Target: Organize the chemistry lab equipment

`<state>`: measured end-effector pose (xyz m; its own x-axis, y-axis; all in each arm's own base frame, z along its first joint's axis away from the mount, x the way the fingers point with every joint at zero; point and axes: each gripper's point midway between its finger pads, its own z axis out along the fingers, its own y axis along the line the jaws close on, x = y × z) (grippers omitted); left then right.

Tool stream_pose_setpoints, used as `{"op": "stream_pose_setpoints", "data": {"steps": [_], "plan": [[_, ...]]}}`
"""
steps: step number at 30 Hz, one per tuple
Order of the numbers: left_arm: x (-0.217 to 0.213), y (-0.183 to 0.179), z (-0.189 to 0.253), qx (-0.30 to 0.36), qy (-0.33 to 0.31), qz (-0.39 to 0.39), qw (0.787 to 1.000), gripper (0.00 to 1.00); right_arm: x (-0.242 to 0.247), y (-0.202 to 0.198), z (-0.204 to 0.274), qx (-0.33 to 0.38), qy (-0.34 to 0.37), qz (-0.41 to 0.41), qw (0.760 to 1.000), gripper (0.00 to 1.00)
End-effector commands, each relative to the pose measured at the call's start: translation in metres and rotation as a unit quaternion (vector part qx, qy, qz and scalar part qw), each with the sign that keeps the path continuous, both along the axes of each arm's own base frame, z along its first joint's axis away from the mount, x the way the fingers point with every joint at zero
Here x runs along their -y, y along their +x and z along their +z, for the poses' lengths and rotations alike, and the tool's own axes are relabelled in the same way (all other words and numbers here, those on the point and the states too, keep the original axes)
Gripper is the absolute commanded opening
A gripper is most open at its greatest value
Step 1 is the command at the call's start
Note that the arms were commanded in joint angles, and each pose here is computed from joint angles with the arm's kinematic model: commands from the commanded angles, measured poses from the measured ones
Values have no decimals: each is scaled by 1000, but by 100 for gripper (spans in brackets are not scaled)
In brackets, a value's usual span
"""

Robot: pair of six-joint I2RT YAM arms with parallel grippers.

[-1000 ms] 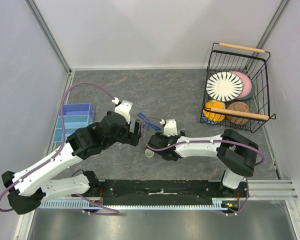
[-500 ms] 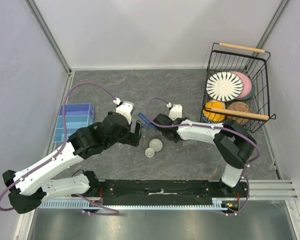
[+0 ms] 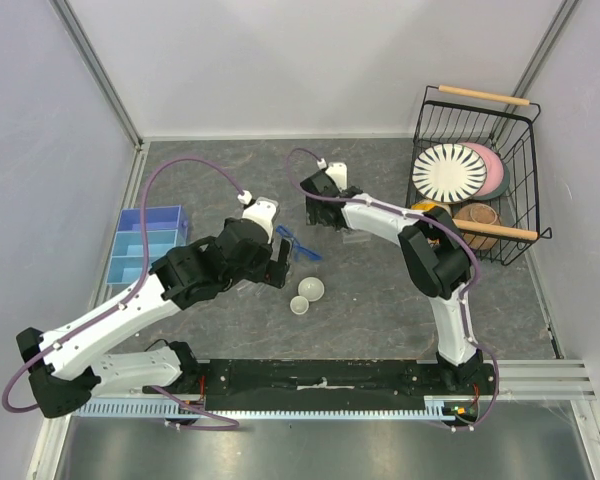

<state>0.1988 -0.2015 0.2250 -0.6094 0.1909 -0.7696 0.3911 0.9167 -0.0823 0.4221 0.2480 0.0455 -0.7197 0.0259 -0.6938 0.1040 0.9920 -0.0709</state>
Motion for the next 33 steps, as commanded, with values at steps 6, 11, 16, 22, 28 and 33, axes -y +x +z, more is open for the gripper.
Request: {"op": "stream_pose_setpoints", "data": {"steps": [6,11,16,22,28,33], "plan": [[19,14,30,31,-39,0,999,100,-12,60,22,-24,-21,157,987,98],[27,24,33,41,-38,7,998,100,11,74,30,-26,-81,156,984,98],[35,29,23,33,-32,13,999,100,18,73,40,-20,-85,149,985,98],[26,32,19,36,-24,37,998,99,-11,37,94,37,-32,188,981,98],[-1,27,-3,15,-17,115,993,94,-30,-25,162,108,-29,200,974,98],[-33,19,-42,-34,5,199,979,86,-36,-77,202,142,12,231,962,98]]}}
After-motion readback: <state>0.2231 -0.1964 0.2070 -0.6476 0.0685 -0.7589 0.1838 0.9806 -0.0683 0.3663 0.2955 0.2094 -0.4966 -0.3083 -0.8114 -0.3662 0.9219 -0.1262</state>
